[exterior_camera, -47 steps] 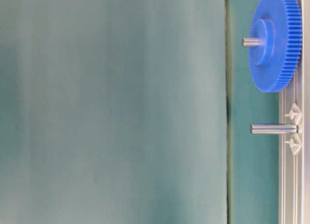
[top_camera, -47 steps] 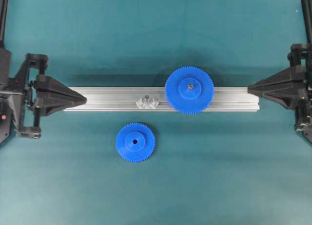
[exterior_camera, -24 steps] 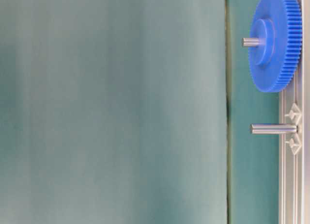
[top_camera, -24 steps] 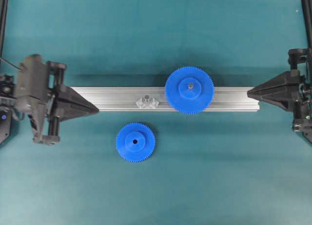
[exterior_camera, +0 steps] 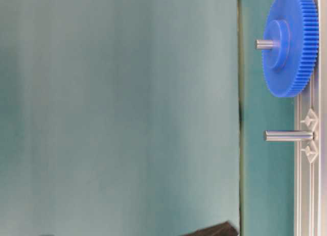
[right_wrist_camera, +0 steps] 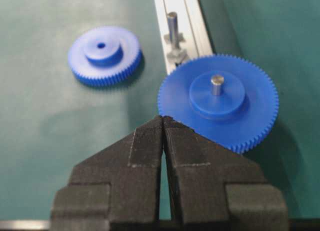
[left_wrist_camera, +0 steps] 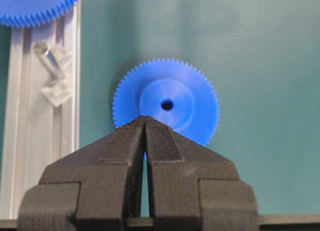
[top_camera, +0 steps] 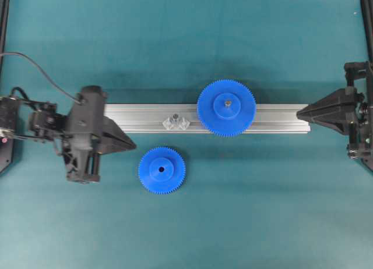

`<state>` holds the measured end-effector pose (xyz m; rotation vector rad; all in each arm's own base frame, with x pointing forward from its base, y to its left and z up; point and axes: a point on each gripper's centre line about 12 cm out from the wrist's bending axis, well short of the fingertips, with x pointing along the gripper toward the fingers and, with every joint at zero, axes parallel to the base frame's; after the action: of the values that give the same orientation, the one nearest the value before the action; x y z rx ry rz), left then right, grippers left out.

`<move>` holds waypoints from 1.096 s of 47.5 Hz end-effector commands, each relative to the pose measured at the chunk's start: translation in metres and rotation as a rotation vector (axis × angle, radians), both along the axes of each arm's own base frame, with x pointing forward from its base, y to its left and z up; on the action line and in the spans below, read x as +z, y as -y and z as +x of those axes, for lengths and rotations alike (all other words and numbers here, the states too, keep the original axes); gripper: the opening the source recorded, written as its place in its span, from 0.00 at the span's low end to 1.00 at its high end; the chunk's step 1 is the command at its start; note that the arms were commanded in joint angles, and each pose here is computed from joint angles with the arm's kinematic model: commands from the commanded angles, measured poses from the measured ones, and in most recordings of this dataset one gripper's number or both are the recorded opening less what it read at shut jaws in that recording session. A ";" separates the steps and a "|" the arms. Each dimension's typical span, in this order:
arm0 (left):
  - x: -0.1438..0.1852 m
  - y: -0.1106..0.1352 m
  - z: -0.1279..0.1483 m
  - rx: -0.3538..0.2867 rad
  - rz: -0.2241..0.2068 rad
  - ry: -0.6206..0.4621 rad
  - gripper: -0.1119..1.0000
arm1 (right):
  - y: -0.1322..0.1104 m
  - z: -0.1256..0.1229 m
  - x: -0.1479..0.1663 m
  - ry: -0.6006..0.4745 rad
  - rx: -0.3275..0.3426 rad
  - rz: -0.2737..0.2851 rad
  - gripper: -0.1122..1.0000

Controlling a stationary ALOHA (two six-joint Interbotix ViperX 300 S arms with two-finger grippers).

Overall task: Find the location of the shaft and insert the small gear.
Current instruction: 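Move the left gripper toward the loose blue gear on the table, then lower the left gripper over the blue gear's hub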

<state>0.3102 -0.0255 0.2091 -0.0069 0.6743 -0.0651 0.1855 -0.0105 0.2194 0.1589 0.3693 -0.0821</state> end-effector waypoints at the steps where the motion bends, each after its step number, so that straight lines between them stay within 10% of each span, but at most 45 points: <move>1: 0.009 0.003 0.013 -0.009 0.004 0.011 0.10 | 0.001 0.002 0.001 0.002 -0.007 0.010 0.12; 52: -0.035 0.026 0.084 -0.047 0.048 -0.373 0.10 | 0.002 -0.003 -0.010 -0.034 -0.013 0.002 0.12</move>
<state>0.3858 -0.0485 0.1615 0.0386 1.0705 -0.0881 0.1809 -0.0119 0.2064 0.1571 0.4071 -0.0929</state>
